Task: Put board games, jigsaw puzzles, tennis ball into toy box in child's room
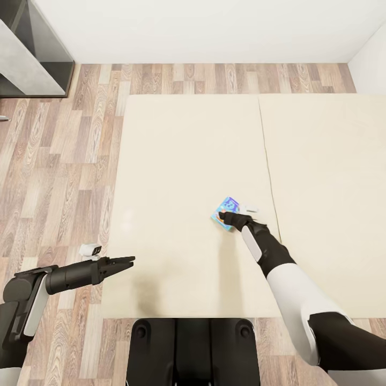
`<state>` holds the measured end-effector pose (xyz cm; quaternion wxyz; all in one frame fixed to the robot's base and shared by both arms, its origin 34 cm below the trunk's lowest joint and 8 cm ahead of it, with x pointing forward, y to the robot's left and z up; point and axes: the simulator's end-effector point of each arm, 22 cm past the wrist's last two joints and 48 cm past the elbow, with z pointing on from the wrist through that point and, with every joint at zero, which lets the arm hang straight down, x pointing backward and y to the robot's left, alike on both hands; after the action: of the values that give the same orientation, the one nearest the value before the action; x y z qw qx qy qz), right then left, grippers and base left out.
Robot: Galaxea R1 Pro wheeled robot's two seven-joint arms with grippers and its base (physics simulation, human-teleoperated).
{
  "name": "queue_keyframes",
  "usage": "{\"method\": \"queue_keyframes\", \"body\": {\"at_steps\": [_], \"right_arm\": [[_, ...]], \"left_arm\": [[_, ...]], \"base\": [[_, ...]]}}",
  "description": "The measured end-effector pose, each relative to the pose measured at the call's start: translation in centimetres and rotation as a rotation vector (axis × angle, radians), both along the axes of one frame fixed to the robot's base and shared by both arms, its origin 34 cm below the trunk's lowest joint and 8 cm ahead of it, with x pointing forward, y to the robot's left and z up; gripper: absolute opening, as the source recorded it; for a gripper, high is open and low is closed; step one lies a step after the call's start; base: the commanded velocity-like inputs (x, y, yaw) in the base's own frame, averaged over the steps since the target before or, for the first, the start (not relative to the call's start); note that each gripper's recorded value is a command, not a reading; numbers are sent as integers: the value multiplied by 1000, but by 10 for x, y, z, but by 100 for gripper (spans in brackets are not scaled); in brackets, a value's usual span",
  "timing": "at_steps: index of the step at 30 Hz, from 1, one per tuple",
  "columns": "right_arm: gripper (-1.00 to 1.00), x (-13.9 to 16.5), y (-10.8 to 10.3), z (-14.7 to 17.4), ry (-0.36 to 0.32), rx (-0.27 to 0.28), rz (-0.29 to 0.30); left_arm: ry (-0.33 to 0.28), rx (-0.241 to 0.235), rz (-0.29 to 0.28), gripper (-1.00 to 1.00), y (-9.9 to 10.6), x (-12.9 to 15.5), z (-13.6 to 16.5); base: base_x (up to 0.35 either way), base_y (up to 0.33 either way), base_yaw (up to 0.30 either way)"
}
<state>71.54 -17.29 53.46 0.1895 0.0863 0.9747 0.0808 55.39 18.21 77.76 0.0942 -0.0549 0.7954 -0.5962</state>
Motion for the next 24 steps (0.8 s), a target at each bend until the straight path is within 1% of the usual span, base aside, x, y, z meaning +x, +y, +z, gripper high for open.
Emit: {"method": "queue_keyframes", "body": {"at_steps": [9, 19, 24], "right_arm": [[100, 2, 4, 1, -1, 3, 7], [100, 2, 4, 1, -2, 4, 7], [100, 2, 4, 1, -2, 4, 7]], "left_arm": [[0, -1, 0, 100, 0, 0, 0], [-7, 12, 24, 100, 9, 5, 0], [-7, 13, 25, 100, 9, 5, 0]], "base": [[0, 0, 0], [0, 1, 0], [0, 113, 0]]}}
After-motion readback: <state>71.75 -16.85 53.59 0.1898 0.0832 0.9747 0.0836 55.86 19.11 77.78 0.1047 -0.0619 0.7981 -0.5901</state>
